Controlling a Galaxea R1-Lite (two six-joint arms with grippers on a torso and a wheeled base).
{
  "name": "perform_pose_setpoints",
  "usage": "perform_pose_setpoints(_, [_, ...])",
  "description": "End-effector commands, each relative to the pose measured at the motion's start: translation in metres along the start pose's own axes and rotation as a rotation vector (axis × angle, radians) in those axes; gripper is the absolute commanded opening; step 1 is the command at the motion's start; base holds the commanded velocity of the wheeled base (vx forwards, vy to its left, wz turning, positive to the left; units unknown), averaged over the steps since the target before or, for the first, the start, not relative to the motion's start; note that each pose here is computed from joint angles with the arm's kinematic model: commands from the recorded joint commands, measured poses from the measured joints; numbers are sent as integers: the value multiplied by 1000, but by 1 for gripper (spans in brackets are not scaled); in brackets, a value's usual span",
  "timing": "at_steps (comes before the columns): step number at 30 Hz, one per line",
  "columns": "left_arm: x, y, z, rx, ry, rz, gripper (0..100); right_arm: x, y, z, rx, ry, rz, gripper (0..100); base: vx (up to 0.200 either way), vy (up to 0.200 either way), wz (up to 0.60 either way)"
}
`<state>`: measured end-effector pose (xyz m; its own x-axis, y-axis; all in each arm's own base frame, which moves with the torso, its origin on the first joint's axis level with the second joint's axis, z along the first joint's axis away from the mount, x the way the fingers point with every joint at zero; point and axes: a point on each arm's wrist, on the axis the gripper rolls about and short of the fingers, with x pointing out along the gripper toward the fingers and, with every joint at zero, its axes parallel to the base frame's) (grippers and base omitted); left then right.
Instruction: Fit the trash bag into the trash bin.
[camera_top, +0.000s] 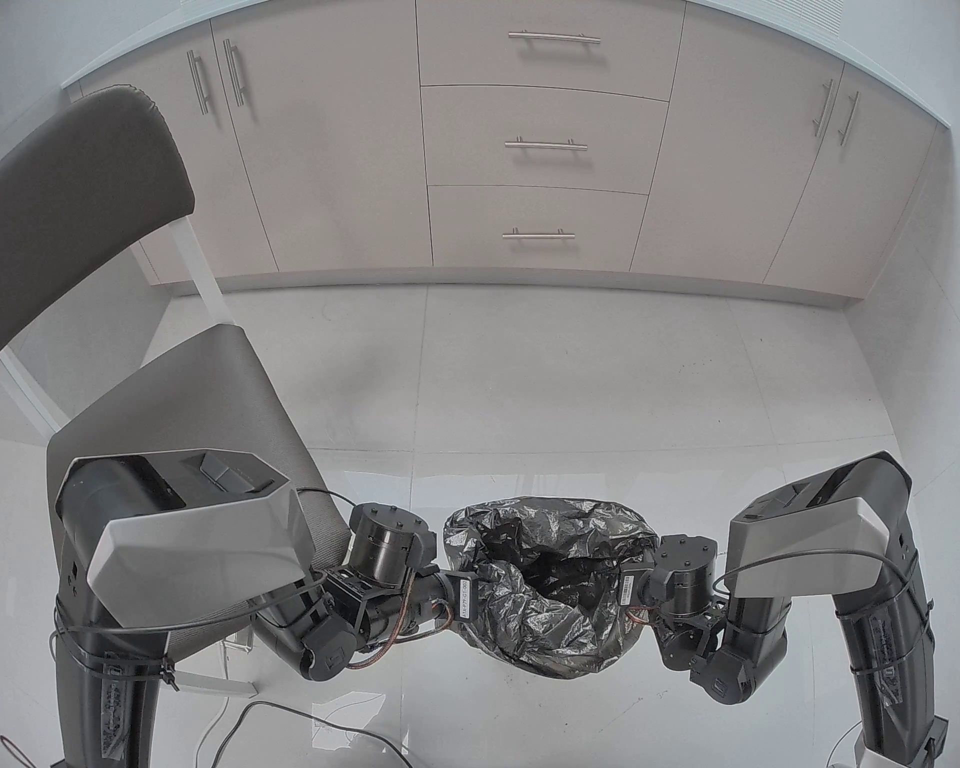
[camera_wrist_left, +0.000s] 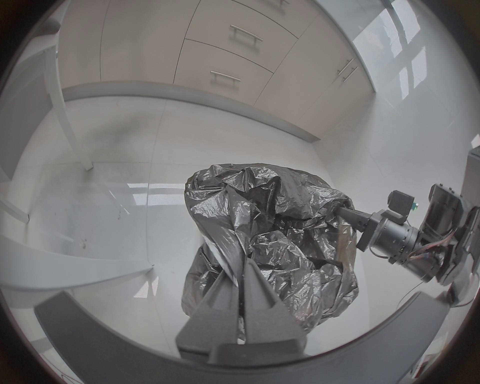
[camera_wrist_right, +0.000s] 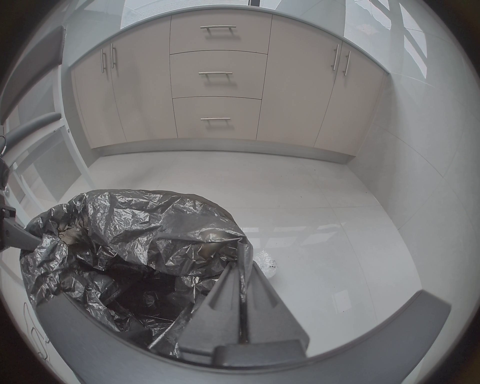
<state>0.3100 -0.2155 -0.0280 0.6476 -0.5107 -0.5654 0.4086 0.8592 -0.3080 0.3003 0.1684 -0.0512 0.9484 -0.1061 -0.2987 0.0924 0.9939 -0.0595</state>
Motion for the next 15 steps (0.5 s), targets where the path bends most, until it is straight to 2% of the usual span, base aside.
perform_pose_setpoints(1, [2,2,-2,28,-9,34,0,0,0,3,14,-19,1,0,0,0,0])
perform_pose_setpoints(8, [3,0,7,105,-63,105,0,1,-1,5,18,-22,-5,0,0,0,0])
perform_pose_setpoints(11, [3,0,6,166,-69,152,0,2,-2,6,21,-25,-8,0,0,0,0])
perform_pose_setpoints(15, [3,-2,4,187,-67,168,0,2,-2,6,21,-25,-8,0,0,0,0])
